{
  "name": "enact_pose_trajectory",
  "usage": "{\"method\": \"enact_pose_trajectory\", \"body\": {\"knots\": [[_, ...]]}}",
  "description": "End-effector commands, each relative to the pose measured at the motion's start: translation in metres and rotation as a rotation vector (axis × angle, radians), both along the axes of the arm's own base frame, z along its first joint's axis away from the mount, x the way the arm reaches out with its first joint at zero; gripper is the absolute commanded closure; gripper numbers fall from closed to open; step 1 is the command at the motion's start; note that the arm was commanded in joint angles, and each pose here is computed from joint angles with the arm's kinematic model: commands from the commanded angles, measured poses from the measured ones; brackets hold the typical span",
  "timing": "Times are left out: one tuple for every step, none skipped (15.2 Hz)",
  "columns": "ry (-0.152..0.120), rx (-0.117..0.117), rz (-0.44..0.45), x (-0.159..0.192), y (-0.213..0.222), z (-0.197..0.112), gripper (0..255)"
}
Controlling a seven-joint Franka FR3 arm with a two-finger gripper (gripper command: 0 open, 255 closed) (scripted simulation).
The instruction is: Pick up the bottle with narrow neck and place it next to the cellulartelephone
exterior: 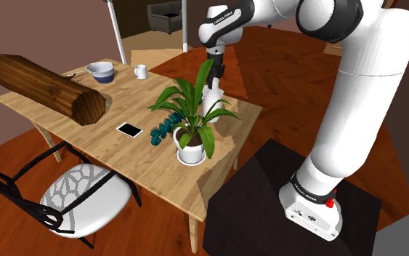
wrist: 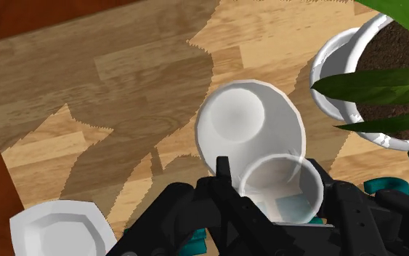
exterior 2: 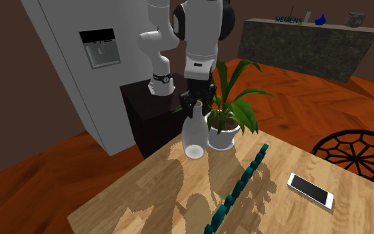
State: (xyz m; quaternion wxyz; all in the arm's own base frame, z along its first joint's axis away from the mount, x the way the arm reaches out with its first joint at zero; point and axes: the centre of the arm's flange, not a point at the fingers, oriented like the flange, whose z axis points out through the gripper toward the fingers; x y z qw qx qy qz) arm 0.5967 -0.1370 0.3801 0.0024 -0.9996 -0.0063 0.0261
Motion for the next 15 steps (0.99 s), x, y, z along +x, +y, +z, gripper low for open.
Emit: {"method": "enact_pose_trajectory", "body": {"knots": [[0.000, 0.000, 0.000, -0.001, 0.000, 0.010, 255], [0.000, 0.000, 0.000, -0.001, 0.000, 0.016, 255], [0.000, 0.000, 0.000, -0.001, 0.000, 0.021, 255], [0.000, 0.000, 0.000, -0.001, 0.000, 0.026, 255], [0.000, 0.000, 0.000, -0.001, 0.000, 0.032, 255], [0.000, 0.000, 0.000, -0.001, 0.000, 0.037, 255], [0.000, 0.000, 0.000, -0.001, 0.000, 0.042, 255], [0.000, 0.000, 0.000, -0.001, 0.000, 0.047, 255], [0.000, 0.000, 0.000, -0.001, 0.000, 0.053, 255], [0.000, 0.000, 0.000, -0.001, 0.000, 0.058, 255], [0.000, 0.000, 0.000, -0.001, 0.000, 0.063, 255], [0.000, 0.000, 0.000, -0.001, 0.000, 0.069, 255], [0.000, 0.000, 0.000, -0.001, 0.000, 0.074, 255], [0.000, 0.000, 0.000, -0.001, 0.000, 0.079, 255], [0.000, 0.000, 0.000, -0.001, 0.000, 0.084, 255]]}}
